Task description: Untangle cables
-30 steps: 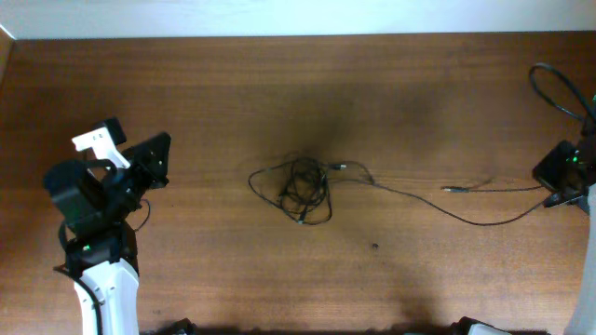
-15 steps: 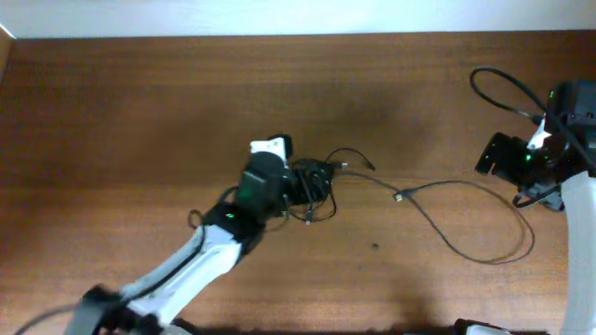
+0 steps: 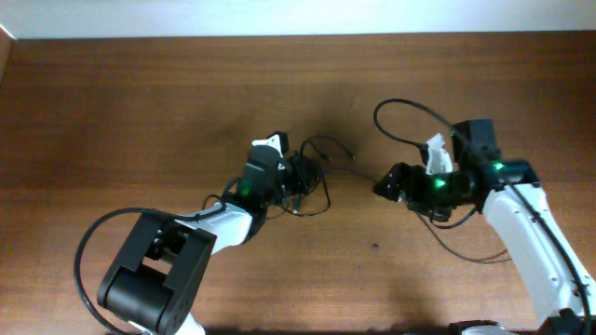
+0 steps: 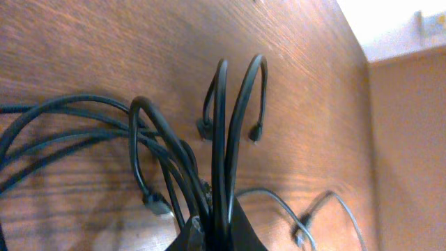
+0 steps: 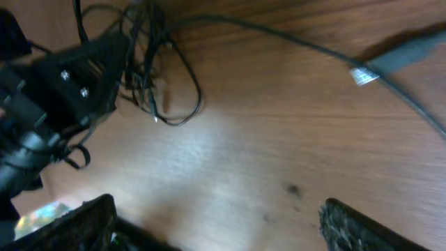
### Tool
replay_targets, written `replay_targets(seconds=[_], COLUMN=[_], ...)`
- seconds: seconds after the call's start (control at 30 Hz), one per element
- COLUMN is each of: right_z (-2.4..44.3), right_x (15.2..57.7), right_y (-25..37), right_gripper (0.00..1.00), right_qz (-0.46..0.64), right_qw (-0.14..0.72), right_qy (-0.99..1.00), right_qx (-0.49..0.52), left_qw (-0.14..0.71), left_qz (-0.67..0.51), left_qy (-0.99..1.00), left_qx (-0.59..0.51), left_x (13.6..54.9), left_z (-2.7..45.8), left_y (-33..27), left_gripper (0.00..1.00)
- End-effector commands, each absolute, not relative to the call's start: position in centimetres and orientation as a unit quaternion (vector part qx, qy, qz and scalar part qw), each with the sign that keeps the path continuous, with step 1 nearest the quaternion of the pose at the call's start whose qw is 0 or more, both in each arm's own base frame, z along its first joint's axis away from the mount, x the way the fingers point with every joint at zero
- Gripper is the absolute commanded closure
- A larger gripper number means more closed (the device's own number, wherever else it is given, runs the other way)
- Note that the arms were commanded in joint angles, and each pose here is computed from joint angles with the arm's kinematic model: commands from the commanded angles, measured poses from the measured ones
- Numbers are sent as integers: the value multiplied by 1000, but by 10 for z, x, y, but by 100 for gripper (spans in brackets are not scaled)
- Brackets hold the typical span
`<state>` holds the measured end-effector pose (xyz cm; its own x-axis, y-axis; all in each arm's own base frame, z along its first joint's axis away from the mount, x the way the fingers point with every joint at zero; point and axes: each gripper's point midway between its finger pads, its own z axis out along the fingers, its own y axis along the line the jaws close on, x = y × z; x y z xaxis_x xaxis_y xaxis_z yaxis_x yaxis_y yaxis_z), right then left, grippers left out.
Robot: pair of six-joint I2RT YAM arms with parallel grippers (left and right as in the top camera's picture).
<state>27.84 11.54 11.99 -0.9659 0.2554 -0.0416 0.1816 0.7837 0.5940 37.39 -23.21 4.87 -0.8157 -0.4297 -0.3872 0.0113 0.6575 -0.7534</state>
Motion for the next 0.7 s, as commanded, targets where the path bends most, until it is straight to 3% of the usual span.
replay_targets(seconds=[0.0, 0.07, 0.27, 0.5, 0.57, 0.67], right_z=[97, 90, 48, 49, 66, 68], right_x=[270, 283, 313, 360, 370, 371], right_y=[150, 179, 201, 196, 206, 208], right_gripper=[7, 9, 25, 25, 24, 22], right_qz=[347, 386, 348, 364, 388, 393], right_qw=[-9, 21, 61, 159, 201, 204], right_qy=[900, 880, 862, 843, 850, 849], right_qx=[265, 275, 362, 364, 293, 287], left_qw=[275, 298, 299, 290, 299, 295], left_qz=[-445, -441, -425, -401, -347, -338], left_qy=[851, 847, 854, 867, 888, 893], left_qx=[-35, 3, 28, 57, 39, 33], left_x=[367, 364, 343, 327, 333, 333], left_z=[74, 90, 119, 119, 103, 99], left_y=[-238, -239, -230, -224, -208, -204], left_gripper=[100, 100, 100, 100, 100, 100])
